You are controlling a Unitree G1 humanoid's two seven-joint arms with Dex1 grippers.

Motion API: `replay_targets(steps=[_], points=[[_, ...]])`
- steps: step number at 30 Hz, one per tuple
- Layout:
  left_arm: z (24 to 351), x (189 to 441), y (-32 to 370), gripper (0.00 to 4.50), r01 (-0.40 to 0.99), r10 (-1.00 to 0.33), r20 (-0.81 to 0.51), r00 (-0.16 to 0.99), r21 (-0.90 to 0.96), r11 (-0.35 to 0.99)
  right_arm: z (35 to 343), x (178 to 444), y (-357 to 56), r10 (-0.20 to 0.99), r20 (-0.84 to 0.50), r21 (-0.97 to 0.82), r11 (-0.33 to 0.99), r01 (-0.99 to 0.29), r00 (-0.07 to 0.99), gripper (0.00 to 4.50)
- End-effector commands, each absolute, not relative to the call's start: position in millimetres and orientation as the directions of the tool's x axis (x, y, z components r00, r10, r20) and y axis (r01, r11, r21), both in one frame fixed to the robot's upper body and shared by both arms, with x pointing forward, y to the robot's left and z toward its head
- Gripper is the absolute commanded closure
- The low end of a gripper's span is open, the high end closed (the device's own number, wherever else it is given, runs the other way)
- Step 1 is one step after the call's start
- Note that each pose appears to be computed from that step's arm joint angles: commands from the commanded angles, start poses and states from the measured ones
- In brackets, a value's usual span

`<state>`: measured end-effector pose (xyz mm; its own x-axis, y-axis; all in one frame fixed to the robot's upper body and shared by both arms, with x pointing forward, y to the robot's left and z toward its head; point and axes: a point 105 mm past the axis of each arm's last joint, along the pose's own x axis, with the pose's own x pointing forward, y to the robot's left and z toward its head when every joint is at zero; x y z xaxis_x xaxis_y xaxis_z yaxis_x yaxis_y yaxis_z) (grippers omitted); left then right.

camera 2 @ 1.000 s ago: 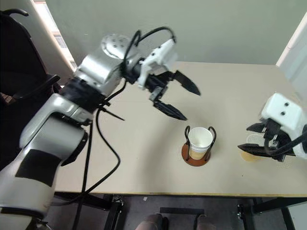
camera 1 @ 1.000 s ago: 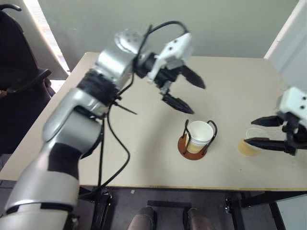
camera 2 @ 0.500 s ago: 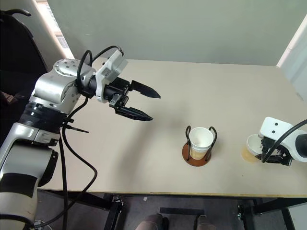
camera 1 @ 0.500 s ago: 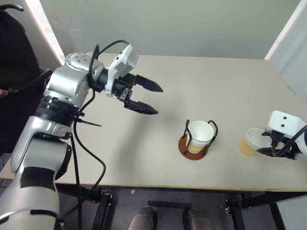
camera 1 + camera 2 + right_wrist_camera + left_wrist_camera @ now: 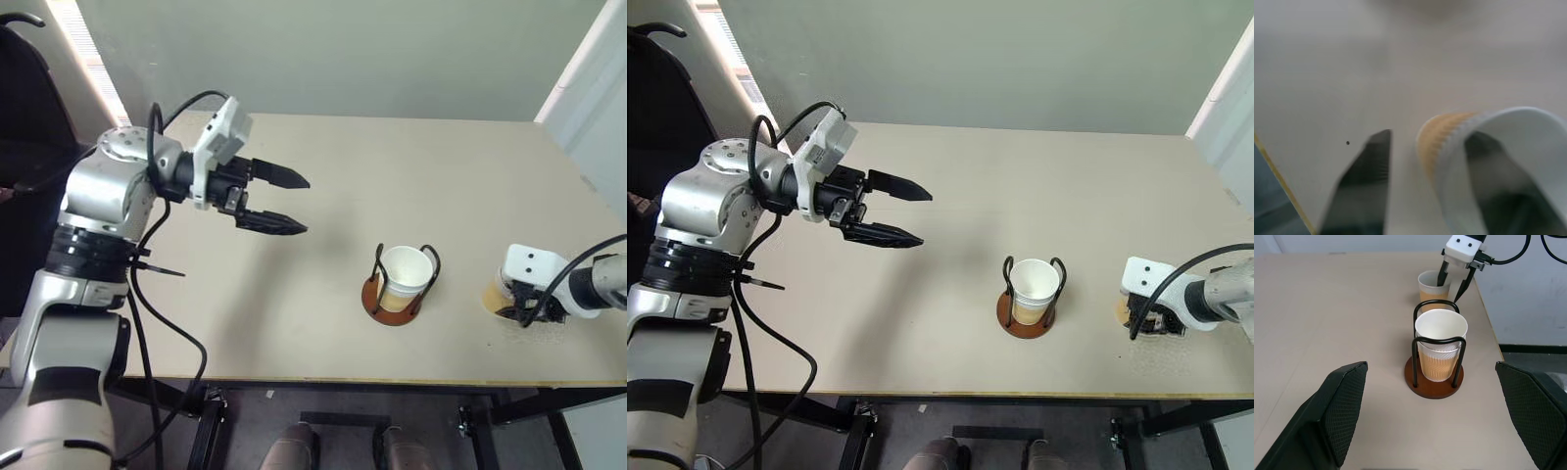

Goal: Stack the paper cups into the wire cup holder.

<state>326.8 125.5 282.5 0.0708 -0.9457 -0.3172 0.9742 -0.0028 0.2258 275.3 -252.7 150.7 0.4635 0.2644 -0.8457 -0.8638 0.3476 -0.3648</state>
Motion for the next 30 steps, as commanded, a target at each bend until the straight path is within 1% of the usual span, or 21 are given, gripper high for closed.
replay_targets(steps=[1,3,7,11,13,15,17,19,22,25,30], points=[[295,320,122,0.00,0.960,-0.950,-0.305,0.063,0.278,-0.025,159,279,-253,0.252,-0.839,-0.399,0.317,-0.860,0.482,3.82],[294,319,122,0.00,0.960,-0.947,-0.315,0.057,0.279,-0.035,163,279,-252,0.256,-0.837,-0.401,0.314,-0.861,0.484,4.49],[295,317,127,0.00,0.961,-0.946,-0.320,0.057,0.275,-0.035,181,279,-255,0.256,-0.821,-0.434,0.304,-0.848,0.511,4.49],[289,312,132,0.00,0.966,-0.937,-0.347,0.035,0.253,-0.058,229,270,-244,0.319,-0.782,-0.469,0.266,-0.842,0.536,4.49],[289,307,132,0.00,0.966,-0.939,-0.345,0.007,0.245,-0.083,253,265,-229,0.373,-0.754,-0.490,0.230,-0.841,0.541,4.49],[289,304,132,0.00,0.966,-0.941,-0.339,-0.011,0.240,-0.098,268,262,-217,0.414,-0.734,-0.505,0.198,-0.840,0.538,4.49],[290,303,131,0.00,0.965,-0.942,-0.335,-0.015,0.243,-0.101,290,255,-192,0.488,-0.704,-0.530,0.123,-0.839,0.516,4.49],[289,304,130,0.00,0.965,-0.943,-0.334,-0.014,0.244,-0.101,303,249,-171,0.540,-0.692,-0.538,0.055,-0.841,0.478,4.49],[287,303,127,0.00,0.965,-0.943,-0.332,-0.022,0.241,-0.107,309,247,-150,0.576,-0.696,-0.535,-0.017,-0.845,0.429,4.49],[286,301,124,0.00,0.964,-0.943,-0.331,-0.039,0.237,-0.124,305,250,-134,0.591,-0.709,-0.525,-0.080,-0.847,0.384,4.49],[285,298,120,0.00,0.960,-0.935,-0.349,-0.060,0.236,-0.150,290,256,-132,0.565,-0.749,-0.493,-0.127,-0.861,0.346,4.49]])
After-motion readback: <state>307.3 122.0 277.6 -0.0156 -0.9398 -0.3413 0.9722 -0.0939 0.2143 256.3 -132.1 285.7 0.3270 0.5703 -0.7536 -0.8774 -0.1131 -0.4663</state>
